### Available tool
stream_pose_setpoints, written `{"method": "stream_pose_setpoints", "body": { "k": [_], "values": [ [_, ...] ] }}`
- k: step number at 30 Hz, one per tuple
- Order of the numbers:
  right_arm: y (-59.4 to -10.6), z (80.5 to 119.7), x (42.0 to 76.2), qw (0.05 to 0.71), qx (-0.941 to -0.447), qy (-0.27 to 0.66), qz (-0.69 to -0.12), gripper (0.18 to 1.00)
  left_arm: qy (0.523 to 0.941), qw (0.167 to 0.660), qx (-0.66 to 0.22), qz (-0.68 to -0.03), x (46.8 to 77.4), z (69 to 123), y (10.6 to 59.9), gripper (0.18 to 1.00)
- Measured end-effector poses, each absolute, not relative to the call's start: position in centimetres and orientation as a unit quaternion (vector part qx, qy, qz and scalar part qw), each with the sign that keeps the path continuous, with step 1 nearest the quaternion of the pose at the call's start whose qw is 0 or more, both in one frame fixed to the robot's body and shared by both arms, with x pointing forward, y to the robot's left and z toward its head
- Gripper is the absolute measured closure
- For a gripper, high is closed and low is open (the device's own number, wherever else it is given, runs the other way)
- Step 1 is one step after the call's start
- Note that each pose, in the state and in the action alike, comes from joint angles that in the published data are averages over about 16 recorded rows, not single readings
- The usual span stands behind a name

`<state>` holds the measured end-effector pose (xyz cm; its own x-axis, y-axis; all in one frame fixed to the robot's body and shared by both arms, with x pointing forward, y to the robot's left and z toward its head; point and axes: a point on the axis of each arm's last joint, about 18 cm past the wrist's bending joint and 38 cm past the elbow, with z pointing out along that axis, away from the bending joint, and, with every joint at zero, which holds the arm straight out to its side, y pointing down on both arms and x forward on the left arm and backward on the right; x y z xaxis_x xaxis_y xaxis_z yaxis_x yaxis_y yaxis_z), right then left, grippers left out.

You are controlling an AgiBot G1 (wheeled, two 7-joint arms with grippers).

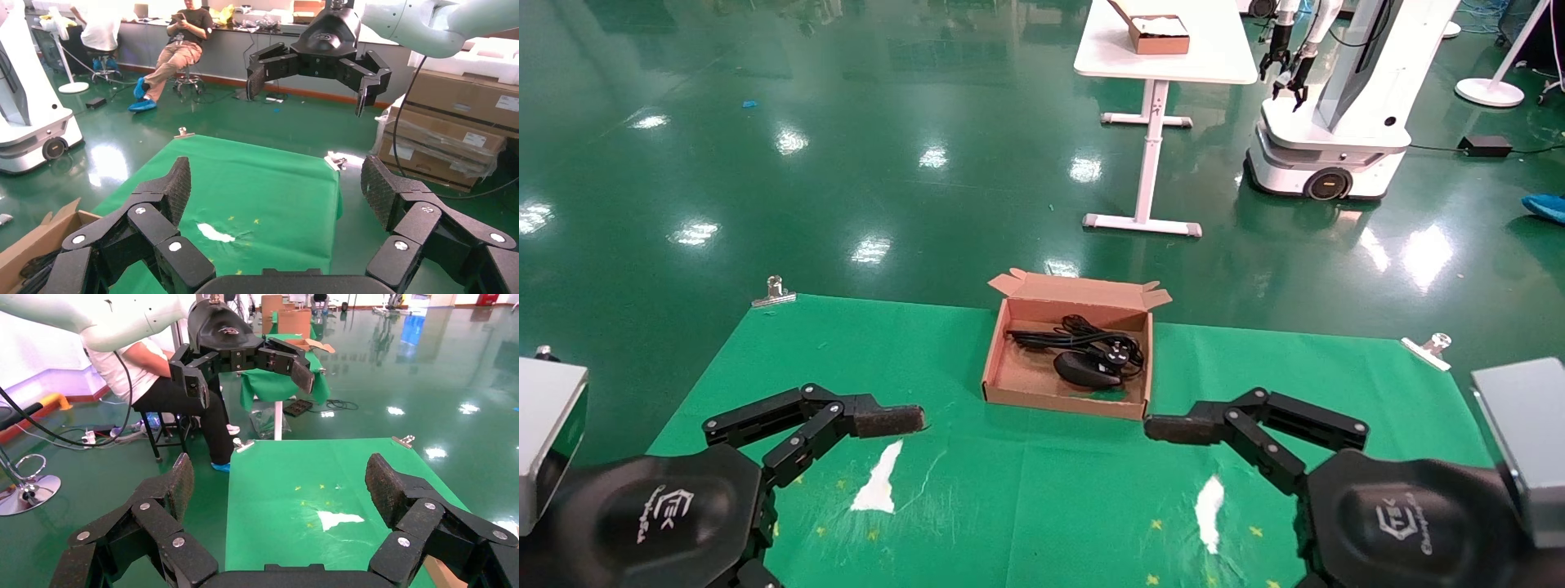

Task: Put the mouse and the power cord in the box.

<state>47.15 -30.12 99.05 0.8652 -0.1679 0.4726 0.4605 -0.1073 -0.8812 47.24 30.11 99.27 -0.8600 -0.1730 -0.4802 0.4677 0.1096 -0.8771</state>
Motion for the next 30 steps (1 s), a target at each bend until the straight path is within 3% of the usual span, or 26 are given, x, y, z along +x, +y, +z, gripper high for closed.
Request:
{"method": "stream_pose_setpoints", "body": {
  "k": [30],
  "values": [
    [-30.22, 99.21, 47.53, 0.659, -0.705, -0.102, -0.244, 0.178, 0.704, 0.244, 0.102, -0.659, 47.51, 99.22, 30.03, 0.184]
  ]
}}
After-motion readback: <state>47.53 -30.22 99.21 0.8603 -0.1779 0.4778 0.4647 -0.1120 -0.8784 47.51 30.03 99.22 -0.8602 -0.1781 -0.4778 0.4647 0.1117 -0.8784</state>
